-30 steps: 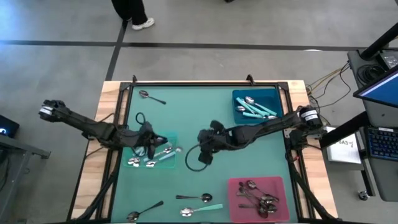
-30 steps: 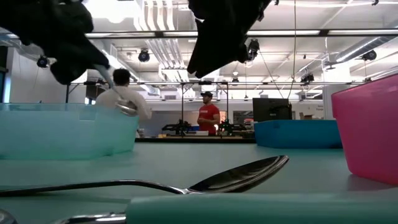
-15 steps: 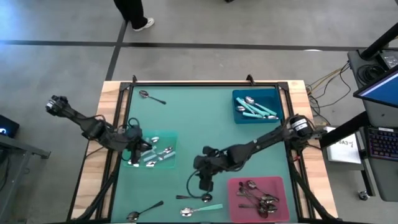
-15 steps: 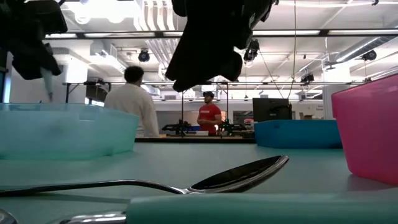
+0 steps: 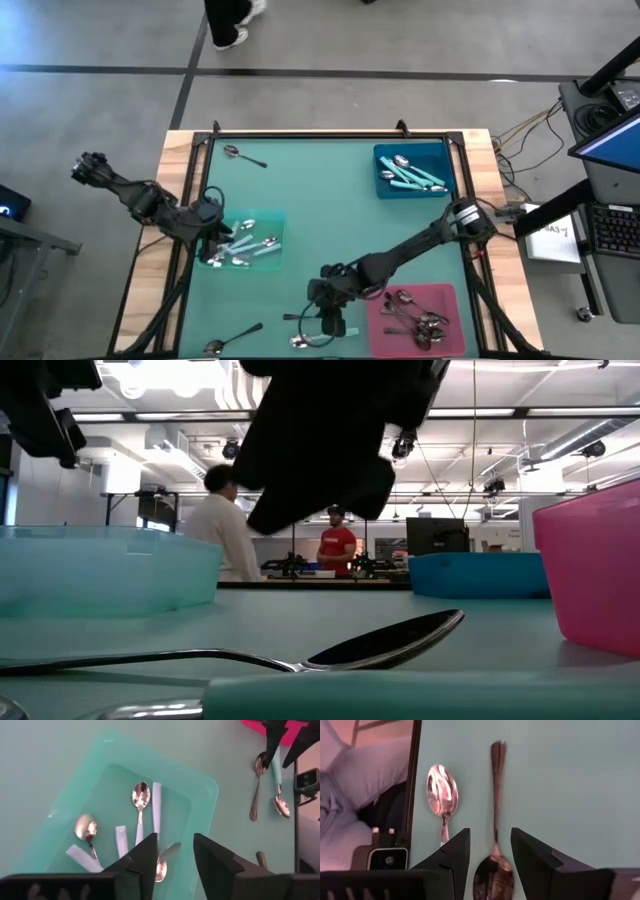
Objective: Sort silverware by color (type)
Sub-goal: Put the black spoon into the red bin
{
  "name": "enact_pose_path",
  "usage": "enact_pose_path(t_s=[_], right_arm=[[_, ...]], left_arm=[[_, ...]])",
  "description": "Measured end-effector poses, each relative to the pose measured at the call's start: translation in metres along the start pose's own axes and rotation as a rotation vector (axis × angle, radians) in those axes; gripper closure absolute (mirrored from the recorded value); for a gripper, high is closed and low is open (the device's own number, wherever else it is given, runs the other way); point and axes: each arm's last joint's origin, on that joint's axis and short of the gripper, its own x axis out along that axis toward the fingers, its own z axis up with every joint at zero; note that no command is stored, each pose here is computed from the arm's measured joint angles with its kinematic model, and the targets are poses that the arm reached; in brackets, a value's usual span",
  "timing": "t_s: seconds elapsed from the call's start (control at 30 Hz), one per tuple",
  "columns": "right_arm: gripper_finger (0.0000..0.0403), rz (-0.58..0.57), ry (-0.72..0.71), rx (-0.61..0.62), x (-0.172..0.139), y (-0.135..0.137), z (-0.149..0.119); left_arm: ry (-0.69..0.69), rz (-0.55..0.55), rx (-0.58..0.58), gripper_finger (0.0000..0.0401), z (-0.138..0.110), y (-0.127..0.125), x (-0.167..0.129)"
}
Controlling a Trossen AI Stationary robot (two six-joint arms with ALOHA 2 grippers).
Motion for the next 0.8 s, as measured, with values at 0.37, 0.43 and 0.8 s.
enact_pose_path(t_s=[0.37, 0.43, 0.8], right_arm=[[0.0279, 0.022, 0.101, 0.007, 0.040, -0.004, -0.004], [0.0284, 0.013, 0.115, 0.008, 0.046, -0.005, -0.004], [0.0336, -0.048, 0.161, -0.059, 0.059, -0.009, -0.007]], left_arm=[[-0.032, -0.028, 0.068, 0.0262, 0.020, -0.014, -0.017], [-0.038, -0.033, 0.080, 0.0262, 0.022, -0.016, -0.019], [-0.040, -0.034, 0.116, 0.0262, 0.023, -0.017, -0.021]])
